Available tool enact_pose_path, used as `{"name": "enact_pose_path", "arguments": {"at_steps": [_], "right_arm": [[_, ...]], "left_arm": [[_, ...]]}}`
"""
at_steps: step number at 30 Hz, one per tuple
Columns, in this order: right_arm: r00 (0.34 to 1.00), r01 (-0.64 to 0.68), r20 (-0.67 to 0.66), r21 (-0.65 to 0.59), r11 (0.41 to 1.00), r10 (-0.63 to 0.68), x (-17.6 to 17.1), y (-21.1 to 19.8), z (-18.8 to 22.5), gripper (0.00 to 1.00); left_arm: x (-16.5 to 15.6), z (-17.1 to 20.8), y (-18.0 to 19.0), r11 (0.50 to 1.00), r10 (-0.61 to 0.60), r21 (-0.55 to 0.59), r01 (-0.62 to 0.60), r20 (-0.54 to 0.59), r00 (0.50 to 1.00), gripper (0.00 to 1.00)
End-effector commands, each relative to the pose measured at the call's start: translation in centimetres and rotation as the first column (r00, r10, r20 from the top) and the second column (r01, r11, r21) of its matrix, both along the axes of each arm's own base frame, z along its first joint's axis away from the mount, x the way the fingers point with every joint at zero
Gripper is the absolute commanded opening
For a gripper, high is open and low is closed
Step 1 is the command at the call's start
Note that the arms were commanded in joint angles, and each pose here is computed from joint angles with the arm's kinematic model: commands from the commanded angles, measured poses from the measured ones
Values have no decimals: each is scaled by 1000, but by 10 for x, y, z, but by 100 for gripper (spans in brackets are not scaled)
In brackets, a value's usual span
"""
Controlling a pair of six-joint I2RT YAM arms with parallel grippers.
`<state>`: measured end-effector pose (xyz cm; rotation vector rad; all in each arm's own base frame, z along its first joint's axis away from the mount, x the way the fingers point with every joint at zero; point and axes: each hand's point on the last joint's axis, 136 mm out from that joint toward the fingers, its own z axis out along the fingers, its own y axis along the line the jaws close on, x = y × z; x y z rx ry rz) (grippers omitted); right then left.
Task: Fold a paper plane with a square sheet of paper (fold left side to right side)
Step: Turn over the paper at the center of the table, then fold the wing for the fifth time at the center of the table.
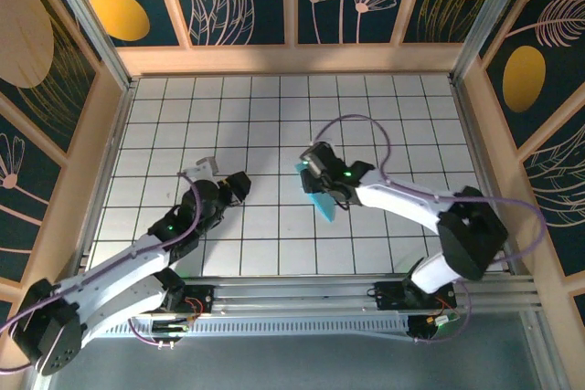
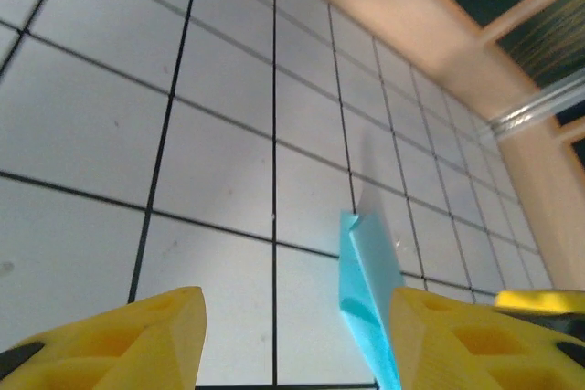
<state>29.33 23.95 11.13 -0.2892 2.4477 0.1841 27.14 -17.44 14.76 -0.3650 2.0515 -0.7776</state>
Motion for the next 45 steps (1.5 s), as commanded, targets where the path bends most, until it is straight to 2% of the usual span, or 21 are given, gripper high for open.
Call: {"name": "enact_pose_path", "arguments": {"at_steps": [1,7,12,17,24,26,28,36,42,45], "right_arm": [[1000,9,17,262,965,-14,0,4,21,73],[993,53,60,542,839,-102,-2,-32,47,87],[988,91,37,646,758,-150,-8,-60,47,92],[983,118,33,645,755,-182,-12,-80,46,93],[980,127,39,636,762,-196,-16,-91,47,93],[980,124,41,638,760,-195,-17,-92,49,93],[981,118,44,640,759,-189,-18,-92,50,93],[988,57,75,642,764,-137,-21,-91,57,93],[986,-163,134,676,718,98,-35,-64,61,92],[974,-214,99,692,690,203,-41,-51,49,92]], "left_arm": [[8,11,-36,990,-110,-86,109,-1,994,55],[28,-18,-92,962,-269,-88,259,-127,955,54],[46,-43,-118,954,-288,-143,264,-192,938,54],[59,-58,-145,935,-336,-201,292,-233,913,54],[74,-90,-169,924,-368,-216,315,-281,886,52],[80,-97,-174,925,-367,-211,314,-292,883,49],[86,-100,-178,927,-364,-209,312,-291,885,40],[83,-86,-172,921,-380,-179,346,-224,897,0],[46,-51,-149,876,-479,-89,474,-59,876,0],[19,-31,-137,837,-541,-68,543,51,840,0]]}}
